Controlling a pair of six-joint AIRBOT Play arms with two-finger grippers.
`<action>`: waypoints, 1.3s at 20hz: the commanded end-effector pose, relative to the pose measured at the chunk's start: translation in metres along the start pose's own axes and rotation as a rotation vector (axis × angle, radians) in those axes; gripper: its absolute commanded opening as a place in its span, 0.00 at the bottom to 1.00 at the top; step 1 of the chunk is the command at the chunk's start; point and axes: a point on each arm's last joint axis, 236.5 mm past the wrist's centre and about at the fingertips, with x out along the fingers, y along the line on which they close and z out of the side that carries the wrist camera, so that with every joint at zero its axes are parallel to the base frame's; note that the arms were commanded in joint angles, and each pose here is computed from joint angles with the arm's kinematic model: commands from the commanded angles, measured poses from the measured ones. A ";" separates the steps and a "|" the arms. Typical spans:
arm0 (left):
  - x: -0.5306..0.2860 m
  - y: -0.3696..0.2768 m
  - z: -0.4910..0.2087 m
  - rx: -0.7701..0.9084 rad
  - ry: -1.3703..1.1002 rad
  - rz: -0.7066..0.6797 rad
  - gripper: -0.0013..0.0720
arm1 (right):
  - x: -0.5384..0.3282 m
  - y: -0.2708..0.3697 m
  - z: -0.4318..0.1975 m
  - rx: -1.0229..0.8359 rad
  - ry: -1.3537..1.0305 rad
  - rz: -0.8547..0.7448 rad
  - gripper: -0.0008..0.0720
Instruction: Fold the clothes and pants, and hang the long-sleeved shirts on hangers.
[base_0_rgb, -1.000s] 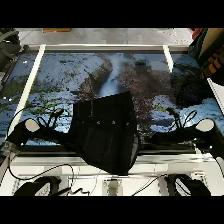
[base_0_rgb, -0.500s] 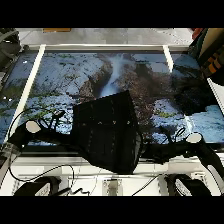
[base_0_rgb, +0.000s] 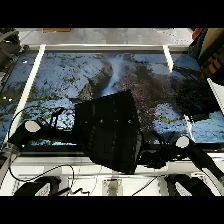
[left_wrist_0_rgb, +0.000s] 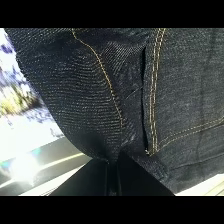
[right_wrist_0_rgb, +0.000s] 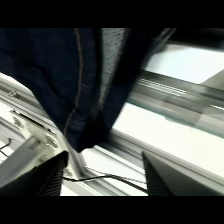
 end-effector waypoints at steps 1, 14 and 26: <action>0.000 0.001 0.002 0.000 -0.010 0.002 0.04 | 0.008 0.005 0.003 0.040 0.017 0.028 0.79; 0.023 -0.013 0.017 0.073 -0.097 0.031 0.04 | 0.035 0.013 0.007 0.055 0.092 0.110 0.77; 0.017 -0.016 0.014 0.114 -0.062 0.035 0.04 | 0.021 0.058 0.011 -0.189 0.128 0.123 0.03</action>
